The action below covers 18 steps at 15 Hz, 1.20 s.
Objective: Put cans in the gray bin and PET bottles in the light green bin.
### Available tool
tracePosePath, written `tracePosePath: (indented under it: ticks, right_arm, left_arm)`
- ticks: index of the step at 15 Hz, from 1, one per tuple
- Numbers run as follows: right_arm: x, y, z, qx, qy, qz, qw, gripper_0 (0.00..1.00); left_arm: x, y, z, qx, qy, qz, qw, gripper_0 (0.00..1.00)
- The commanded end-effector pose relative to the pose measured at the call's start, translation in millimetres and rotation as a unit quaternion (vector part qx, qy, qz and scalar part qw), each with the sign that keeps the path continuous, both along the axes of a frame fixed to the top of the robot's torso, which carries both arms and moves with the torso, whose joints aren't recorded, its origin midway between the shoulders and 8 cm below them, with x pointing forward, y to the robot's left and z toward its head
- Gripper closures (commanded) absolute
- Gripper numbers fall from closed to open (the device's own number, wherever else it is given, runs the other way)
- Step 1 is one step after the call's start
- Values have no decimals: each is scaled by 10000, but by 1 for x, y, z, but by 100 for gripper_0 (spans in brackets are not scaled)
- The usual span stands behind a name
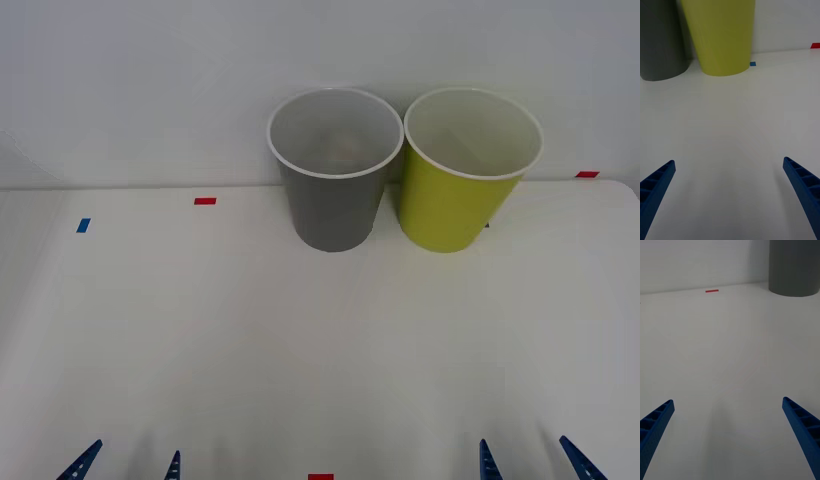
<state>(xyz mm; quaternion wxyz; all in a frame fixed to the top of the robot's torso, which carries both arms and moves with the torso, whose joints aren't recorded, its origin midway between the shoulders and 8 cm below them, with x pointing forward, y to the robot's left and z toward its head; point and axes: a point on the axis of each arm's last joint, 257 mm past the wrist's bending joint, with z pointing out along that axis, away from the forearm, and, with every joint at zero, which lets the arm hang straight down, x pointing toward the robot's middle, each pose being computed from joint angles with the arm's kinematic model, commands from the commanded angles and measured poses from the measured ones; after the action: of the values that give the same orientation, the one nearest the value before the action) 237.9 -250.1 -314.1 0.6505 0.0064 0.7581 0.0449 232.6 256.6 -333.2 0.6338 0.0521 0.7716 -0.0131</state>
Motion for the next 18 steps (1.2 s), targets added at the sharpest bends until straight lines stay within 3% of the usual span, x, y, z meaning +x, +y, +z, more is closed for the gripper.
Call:
tracePosePath:
  ticks: [1,18]
  right_arm:
    - [0,0,0,0,0,0,10000,0]
    - [0,0,0,0,0,0,10000,0]
  left_arm:
    - [0,0,0,0,0,0,10000,0]
    - [0,0,0,0,0,0,10000,0]
